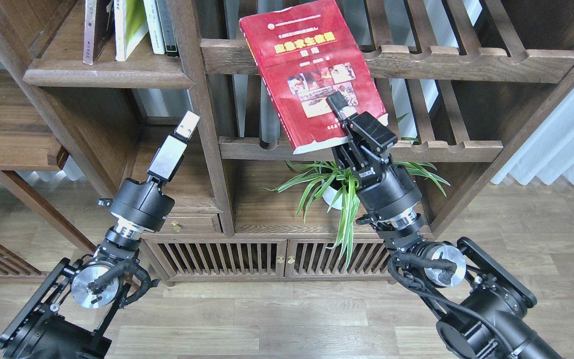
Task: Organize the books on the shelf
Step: 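Tip the red book off the upper shelf toward the robot with the right gripper, then pinch the red book between both grippers and hold it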
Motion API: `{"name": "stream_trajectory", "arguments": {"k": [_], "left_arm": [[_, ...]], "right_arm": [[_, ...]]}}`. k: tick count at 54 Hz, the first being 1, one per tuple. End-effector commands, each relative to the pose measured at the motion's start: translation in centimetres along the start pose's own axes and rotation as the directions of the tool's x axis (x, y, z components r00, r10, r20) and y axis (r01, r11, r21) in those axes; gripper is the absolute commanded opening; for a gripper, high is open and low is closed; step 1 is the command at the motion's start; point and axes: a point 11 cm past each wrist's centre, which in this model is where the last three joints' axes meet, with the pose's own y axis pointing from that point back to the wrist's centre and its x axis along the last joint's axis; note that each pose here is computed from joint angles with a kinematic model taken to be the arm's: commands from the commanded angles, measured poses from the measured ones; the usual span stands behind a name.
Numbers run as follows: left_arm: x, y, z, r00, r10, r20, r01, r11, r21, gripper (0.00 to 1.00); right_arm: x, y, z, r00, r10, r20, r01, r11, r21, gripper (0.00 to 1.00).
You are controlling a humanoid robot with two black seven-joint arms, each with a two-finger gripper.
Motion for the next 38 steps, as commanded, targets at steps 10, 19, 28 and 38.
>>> {"name": "stream_trajectory", "arguments": {"k": [10, 19, 28, 38], "left_arm": [[-0.3, 0.0, -1.9, 0.998, -0.006, -0.063, 0.008, 0.999, 0.033, 0.87], [-0.3, 0.4, -3.1, 0.995, 0.001, -0.1, 0.005, 0.998, 0.055, 0.87], [-0.2, 0.8, -3.7, 0.991, 0.012, -0.134, -0.004, 0.998, 0.058, 0.87], [-0.2, 0.9, -3.8, 0.989, 0.015, -0.144, -0.007, 0.998, 0.055, 0.87]], "right_arm": [[1.5, 1.5, 2.2, 0.998, 0.053, 0.033, -0.052, 0.998, -0.033, 0.04], [2.0, 1.8, 3.4, 0.996, 0.07, 0.047, -0.067, 0.996, -0.066, 0.04], [2.3, 2.0, 3.6, 0.996, 0.079, 0.039, -0.076, 0.995, -0.07, 0.04], [2.7, 2.2, 3.5, 0.995, 0.092, 0.036, -0.09, 0.994, -0.064, 0.04]]}}
